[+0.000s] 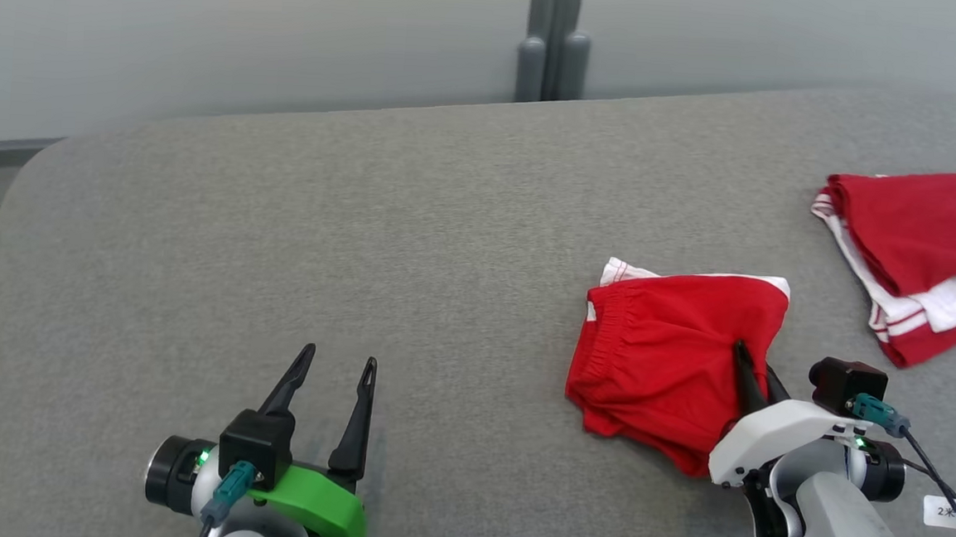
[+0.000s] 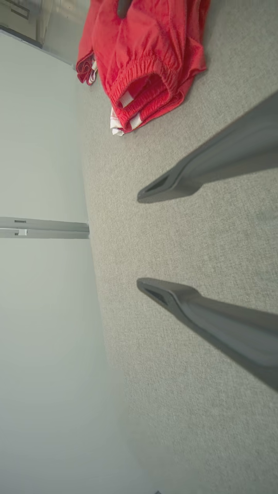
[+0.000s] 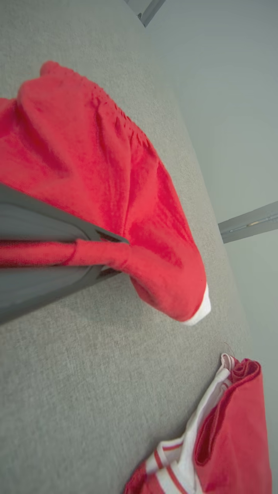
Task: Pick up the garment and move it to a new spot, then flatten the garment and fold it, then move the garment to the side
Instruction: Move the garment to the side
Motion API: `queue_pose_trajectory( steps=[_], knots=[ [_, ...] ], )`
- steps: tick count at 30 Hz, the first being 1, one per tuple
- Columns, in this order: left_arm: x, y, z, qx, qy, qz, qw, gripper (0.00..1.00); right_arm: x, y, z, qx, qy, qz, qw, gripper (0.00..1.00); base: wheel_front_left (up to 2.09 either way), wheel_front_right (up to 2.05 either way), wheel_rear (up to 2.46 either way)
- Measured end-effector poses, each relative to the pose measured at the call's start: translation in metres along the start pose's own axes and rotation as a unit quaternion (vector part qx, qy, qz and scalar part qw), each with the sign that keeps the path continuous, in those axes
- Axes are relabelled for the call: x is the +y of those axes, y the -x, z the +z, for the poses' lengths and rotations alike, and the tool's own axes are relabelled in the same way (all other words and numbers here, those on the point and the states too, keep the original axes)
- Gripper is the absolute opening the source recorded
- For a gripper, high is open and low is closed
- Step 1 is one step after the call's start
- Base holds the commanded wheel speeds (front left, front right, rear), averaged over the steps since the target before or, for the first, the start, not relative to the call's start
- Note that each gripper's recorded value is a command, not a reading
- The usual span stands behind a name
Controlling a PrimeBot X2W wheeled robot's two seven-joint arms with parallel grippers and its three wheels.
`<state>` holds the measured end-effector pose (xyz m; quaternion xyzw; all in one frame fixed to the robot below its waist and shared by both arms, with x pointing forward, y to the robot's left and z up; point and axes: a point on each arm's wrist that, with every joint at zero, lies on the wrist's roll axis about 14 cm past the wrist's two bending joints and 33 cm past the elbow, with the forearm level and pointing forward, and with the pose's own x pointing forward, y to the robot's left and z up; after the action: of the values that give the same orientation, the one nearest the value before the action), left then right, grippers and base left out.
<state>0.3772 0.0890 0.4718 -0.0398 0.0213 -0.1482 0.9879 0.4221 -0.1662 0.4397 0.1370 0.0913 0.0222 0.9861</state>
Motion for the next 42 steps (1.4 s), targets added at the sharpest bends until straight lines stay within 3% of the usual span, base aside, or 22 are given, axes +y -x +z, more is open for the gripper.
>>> queue_pose_trajectory(
  steps=[12, 24, 33, 42],
  knots=[
    [-0.067, -0.038, 0.013, -0.021, 0.006, -0.104, 0.994, 1.0, -0.061, 0.046, 0.012, -0.024, -0.011, -0.083, 0.996, 0.0, 0.0, 0.0, 0.0],
    [-0.123, -0.059, 0.01, -0.017, 0.028, -0.187, 0.982, 1.0, -0.094, 0.081, 0.008, -0.018, 0.004, -0.125, 0.992, 0.0, 0.0, 0.0, 0.0],
    [-0.109, -0.061, 0.002, -0.009, 0.027, -0.174, 0.984, 1.0, -0.093, 0.043, 0.045, -0.024, 0.101, -0.078, 0.992, 0.0, 0.0, 0.0, 0.0],
    [-0.074, -0.069, -0.012, 0.004, 0.023, -0.133, 0.991, 1.0, -0.116, -0.012, 0.105, -0.033, 0.221, -0.065, 0.973, 0.0, 0.0, 0.0, 0.0]
  ],
)
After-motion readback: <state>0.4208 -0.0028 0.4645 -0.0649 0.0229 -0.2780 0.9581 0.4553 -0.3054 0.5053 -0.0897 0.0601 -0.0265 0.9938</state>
